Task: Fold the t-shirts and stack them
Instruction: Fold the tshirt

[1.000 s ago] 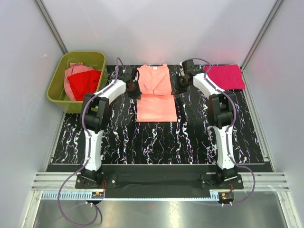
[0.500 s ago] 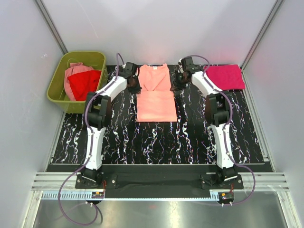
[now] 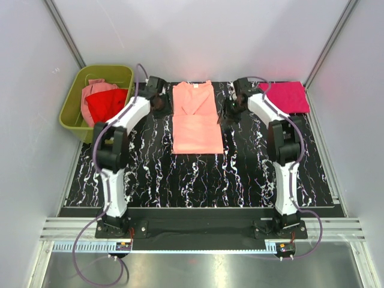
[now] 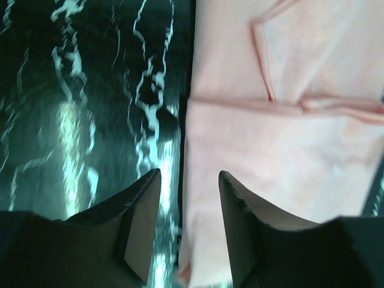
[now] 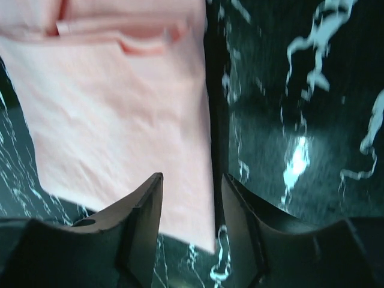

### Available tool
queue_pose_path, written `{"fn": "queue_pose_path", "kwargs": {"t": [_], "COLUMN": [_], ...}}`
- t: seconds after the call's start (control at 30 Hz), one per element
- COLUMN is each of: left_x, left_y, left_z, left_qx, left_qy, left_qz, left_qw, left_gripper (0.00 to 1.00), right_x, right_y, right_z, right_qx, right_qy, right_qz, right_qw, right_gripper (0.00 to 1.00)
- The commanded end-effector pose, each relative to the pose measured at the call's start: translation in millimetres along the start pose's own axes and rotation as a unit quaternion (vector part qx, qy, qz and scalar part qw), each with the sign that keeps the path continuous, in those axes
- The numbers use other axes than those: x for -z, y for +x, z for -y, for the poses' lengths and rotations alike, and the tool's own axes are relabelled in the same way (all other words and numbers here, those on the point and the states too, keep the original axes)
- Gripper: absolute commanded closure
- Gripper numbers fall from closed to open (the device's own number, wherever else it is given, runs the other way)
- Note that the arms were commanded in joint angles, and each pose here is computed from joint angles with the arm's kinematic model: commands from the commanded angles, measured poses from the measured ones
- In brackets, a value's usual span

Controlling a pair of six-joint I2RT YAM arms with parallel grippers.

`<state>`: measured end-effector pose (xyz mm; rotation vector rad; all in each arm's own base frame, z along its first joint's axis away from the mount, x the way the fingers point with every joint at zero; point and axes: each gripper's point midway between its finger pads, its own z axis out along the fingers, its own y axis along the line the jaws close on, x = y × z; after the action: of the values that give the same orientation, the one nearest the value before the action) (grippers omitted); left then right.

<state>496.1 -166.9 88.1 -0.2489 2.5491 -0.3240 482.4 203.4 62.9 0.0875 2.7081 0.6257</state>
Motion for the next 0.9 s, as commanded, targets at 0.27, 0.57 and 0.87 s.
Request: {"fn": "queue_pose_path", "kwargs": {"t": [0.27,0.57,0.87], "left_x": [71,58,39], "left_y": [81,129,142], "left_z": [27,16,6], "left_qx": [-0.001,0.005,0.014], "left_qy": [0.169,0.190,0.165], "left_qz": [-0.004,-0.042,-0.063], "left_qw": [0.986,0.981,0.984], "left_gripper": [0.51,0.47,0.51], "right_x": [38,21,14], "right_y": [69,96,110], "right_z": [-12,8,21], "right_qx": [0.049,0.051,0.039], "right_qy": [-0.087,-0.078,-0.079], "right_qz": [-0.056,-0.090,-0.104], "right_qw": [0.993,0.992,0.991], "right_gripper": [0.45,0.45,0.50]}}
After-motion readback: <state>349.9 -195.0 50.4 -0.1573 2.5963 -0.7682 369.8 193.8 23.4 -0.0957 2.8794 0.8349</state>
